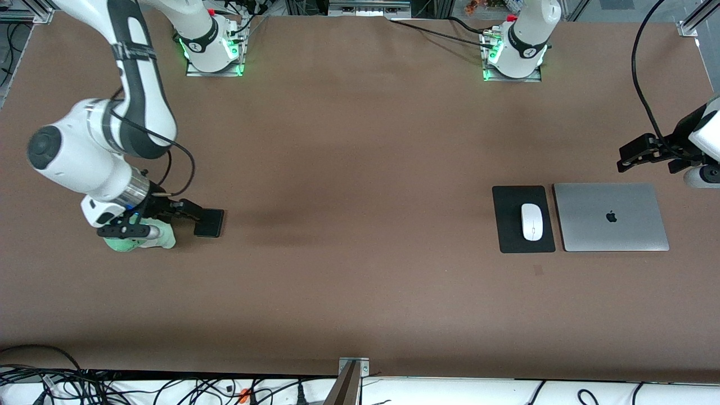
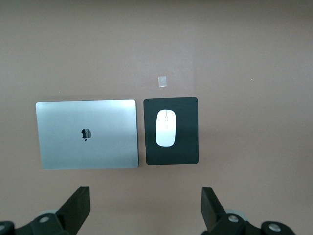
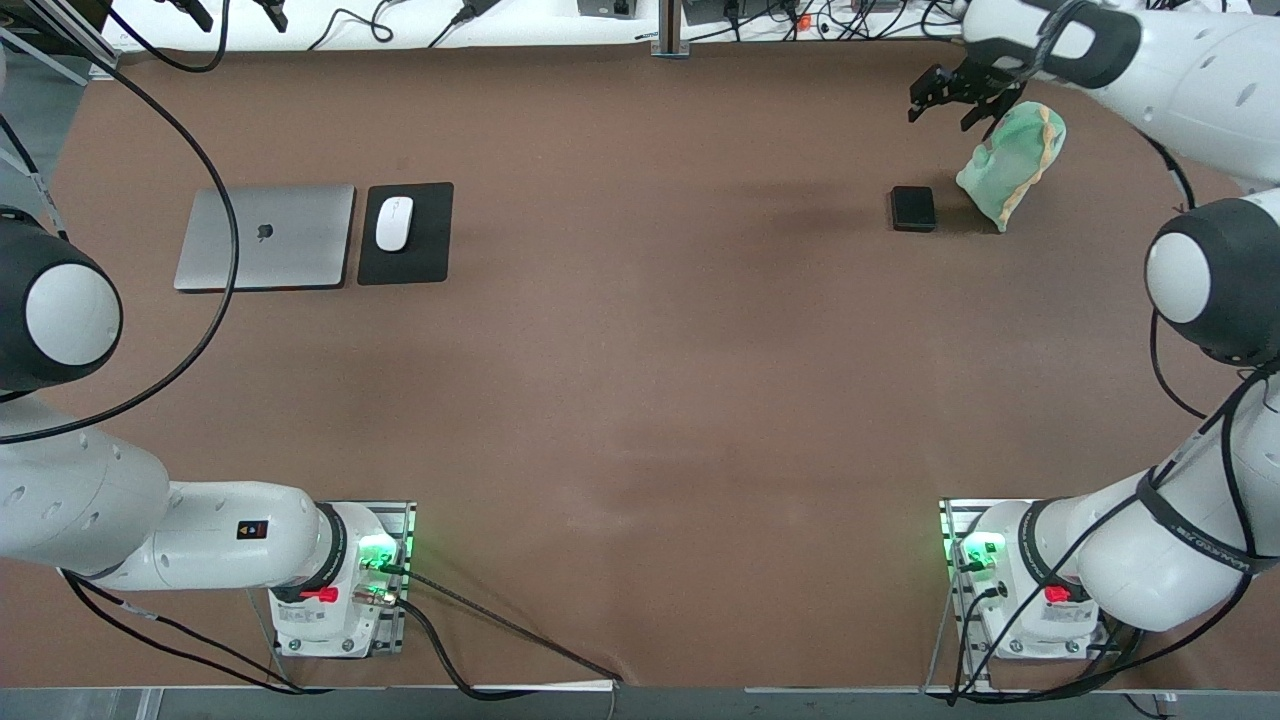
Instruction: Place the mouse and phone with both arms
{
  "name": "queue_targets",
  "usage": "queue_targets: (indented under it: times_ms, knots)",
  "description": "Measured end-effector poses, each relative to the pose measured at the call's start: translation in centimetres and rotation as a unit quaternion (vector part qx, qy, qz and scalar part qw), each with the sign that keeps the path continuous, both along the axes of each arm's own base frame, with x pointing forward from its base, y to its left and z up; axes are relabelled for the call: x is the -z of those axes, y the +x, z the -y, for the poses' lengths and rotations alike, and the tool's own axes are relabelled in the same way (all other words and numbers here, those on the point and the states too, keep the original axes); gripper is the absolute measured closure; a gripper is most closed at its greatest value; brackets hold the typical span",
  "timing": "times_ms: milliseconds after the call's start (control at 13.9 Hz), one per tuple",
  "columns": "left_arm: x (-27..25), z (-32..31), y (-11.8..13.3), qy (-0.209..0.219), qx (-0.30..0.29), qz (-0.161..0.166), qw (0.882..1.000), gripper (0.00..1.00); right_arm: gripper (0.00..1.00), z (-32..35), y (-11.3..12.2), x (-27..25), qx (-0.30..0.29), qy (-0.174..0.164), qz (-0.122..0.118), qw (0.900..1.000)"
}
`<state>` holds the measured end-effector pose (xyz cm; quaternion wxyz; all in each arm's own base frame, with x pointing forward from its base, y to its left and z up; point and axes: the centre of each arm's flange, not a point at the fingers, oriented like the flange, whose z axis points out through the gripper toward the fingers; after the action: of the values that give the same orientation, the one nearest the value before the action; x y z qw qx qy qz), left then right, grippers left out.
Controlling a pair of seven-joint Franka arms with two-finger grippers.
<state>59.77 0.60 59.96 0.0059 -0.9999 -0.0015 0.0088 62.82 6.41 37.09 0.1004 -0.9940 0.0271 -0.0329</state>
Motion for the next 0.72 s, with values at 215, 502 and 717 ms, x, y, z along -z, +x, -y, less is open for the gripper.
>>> queue_targets:
  times_ms: [215, 502, 717]
  knots:
    - [0.0, 0.0, 0.0, 0.0, 0.0, 0.0, 1.0, 0.0, 0.0, 1.8, -0.4, -4.0, -0.004, 0.018, -0.023, 1.0]
    - [0.0, -0.1, 0.0, 0.0, 0.0, 0.0, 1.0, 0.0, 0.0, 3.4, -1.9, -11.1, -0.012, -0.019, -0.047, 0.999]
    - [0.0, -0.1, 0.0, 0.0, -0.001, 0.0, 1.0, 0.0, 0.0, 1.8, -3.9, -17.2, -0.011, -0.063, -0.065, 0.996]
